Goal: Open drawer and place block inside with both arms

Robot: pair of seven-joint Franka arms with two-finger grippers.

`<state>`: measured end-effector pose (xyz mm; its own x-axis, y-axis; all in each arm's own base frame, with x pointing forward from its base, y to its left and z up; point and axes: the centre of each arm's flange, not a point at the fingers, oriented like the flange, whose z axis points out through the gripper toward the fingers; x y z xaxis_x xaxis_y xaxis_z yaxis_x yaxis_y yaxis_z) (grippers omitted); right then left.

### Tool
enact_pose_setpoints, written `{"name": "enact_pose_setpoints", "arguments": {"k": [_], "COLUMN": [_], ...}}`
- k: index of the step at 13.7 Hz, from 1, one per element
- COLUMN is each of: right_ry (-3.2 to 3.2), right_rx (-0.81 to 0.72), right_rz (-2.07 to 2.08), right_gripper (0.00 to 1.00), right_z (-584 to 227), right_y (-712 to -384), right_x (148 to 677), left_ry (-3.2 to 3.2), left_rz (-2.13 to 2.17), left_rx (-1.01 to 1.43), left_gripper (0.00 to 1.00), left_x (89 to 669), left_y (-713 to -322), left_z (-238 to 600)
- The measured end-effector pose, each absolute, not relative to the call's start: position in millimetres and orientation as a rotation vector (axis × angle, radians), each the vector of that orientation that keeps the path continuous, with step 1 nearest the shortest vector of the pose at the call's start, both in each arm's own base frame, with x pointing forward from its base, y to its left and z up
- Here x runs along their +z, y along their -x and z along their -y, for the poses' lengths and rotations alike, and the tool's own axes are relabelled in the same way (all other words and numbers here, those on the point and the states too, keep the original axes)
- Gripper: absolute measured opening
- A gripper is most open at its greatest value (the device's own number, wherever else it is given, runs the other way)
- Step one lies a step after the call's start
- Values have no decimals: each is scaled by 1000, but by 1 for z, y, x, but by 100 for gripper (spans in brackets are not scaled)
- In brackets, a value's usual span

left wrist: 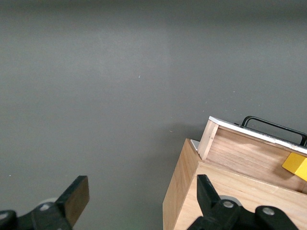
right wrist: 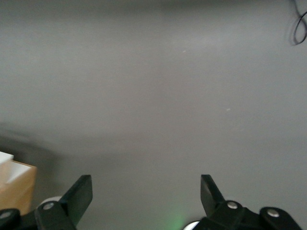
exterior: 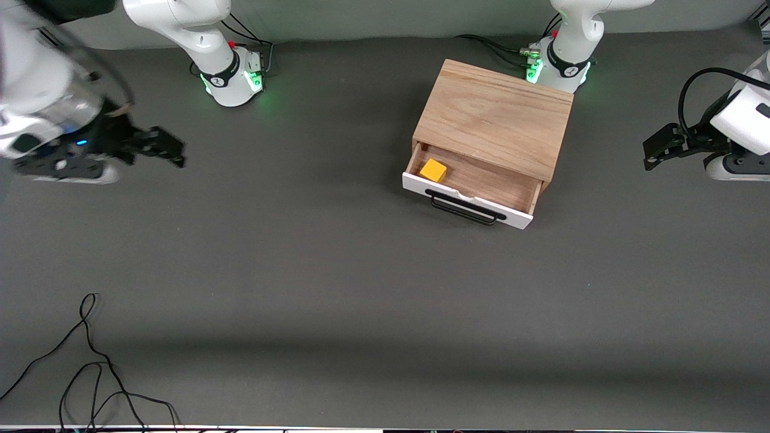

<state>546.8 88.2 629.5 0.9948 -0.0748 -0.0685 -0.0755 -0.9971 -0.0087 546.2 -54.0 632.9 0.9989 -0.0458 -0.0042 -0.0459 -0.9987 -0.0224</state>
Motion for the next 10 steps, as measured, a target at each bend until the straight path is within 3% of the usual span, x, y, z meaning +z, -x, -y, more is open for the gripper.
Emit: {"name": "enact_pose_setpoints", "arguments": {"k": [4, 10], "right_ry": [3121, 3119], "right_rx": [105, 110], "right_rz": [-97, -93], "right_gripper": [100, 100], "right_z": [-2, 43], "right_y": [-554, -558], "right_x": [628, 616], "left_ry": [3119, 3118], "left_rz": [-76, -79], "left_rx": [9, 24], "left_gripper": [100, 100], "left_x": [632, 629], "left_y": [-546, -546], "left_z": [54, 54]}}
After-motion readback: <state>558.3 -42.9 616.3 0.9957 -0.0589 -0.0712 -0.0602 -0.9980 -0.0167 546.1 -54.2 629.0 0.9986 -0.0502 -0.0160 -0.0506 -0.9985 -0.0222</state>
